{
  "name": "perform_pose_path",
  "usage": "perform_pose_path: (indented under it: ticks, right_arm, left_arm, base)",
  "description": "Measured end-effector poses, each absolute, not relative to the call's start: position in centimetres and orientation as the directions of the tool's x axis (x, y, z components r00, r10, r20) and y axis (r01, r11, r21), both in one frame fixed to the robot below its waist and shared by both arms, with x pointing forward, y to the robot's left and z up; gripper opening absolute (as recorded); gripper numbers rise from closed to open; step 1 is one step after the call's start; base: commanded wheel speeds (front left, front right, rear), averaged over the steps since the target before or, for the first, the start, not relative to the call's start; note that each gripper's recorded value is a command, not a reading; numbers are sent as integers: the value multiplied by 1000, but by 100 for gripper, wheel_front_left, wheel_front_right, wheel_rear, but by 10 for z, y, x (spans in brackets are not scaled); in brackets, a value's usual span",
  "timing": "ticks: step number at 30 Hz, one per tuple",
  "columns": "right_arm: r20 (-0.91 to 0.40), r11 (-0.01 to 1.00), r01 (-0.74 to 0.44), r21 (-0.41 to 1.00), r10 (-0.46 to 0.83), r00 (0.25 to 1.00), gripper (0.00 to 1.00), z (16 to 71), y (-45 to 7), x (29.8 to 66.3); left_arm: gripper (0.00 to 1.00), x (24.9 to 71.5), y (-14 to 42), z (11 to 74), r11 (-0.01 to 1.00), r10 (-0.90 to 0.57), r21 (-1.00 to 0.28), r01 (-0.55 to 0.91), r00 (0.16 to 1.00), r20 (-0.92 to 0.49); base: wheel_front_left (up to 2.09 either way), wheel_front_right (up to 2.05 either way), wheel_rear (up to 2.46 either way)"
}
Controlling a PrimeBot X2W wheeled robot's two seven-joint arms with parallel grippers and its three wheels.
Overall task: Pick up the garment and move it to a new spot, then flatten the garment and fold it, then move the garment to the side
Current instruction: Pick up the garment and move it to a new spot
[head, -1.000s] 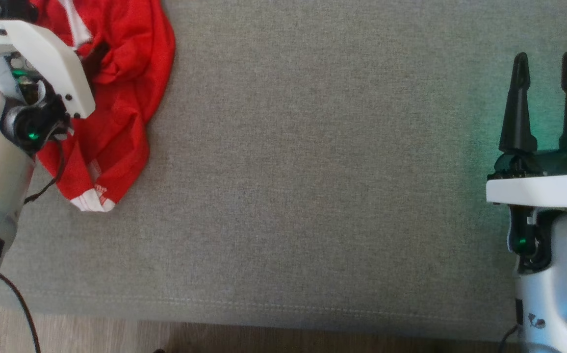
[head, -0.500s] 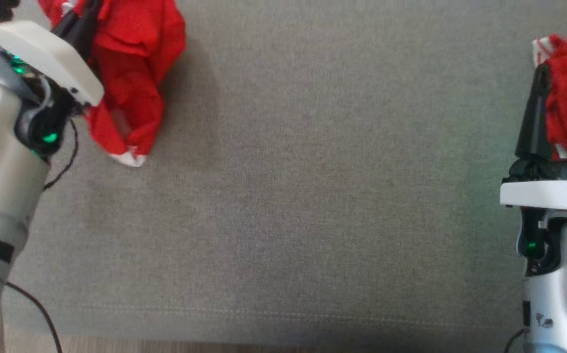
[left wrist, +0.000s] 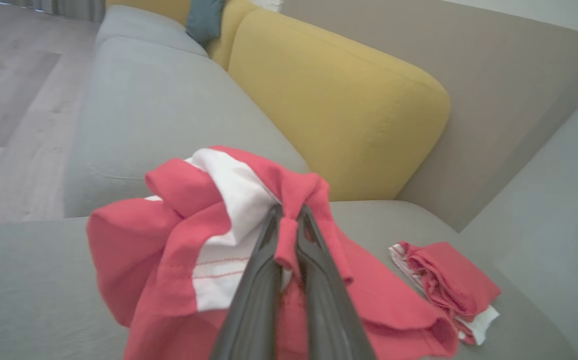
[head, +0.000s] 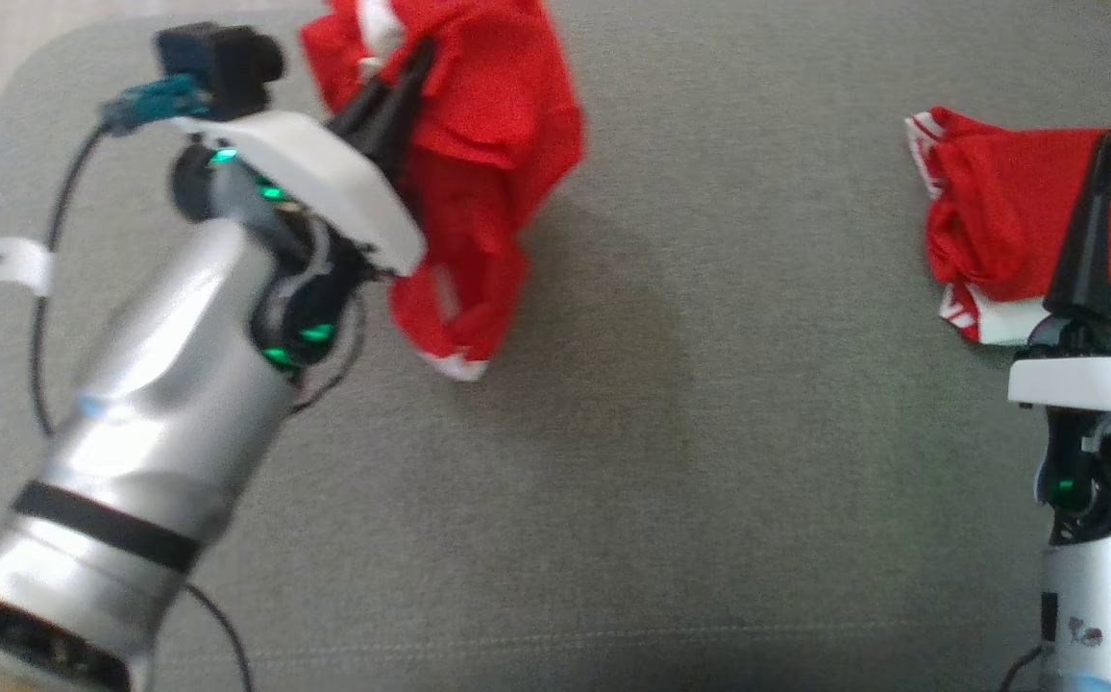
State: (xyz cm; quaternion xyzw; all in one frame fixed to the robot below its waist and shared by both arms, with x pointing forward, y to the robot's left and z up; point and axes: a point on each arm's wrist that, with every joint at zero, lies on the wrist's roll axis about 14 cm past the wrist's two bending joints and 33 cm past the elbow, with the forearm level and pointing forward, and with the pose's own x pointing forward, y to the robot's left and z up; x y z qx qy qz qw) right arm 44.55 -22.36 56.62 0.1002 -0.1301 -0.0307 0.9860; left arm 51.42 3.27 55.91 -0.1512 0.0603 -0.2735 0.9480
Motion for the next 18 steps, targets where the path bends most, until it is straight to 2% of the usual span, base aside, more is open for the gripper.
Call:
perform_pose_path:
  ticks: [6, 10, 11, 12, 18]
  right_arm:
    - [261, 976, 82, 199, -134, 956, 100, 573, -244, 435]
    - [247, 975, 103, 198, -151, 957, 100, 569, -251, 429]
    - [245, 974, 109, 199, -157, 957, 100, 568, -254, 428]
    - [244, 973, 113, 200, -161, 956, 100, 568, -255, 428]
    - [235, 972, 136, 194, -181, 955, 100, 563, -263, 426]
  left_arm:
    - [0, 508, -32, 560, 731, -601, -413, 544, 799, -11]
    - [0, 512, -53, 539, 740, -609, -409, 534, 790, -72]
    - [36, 514, -57, 533, 747, -609, -398, 532, 788, -90]
    - [98, 516, -59, 527, 753, -609, -388, 531, 786, -107]
    - [100, 525, -70, 509, 763, -607, -367, 532, 785, -124]
  base:
    - [0, 0, 0]
    - [0, 0, 0]
    - [0, 0, 0]
    - [0, 0, 0]
    - [0, 0, 0]
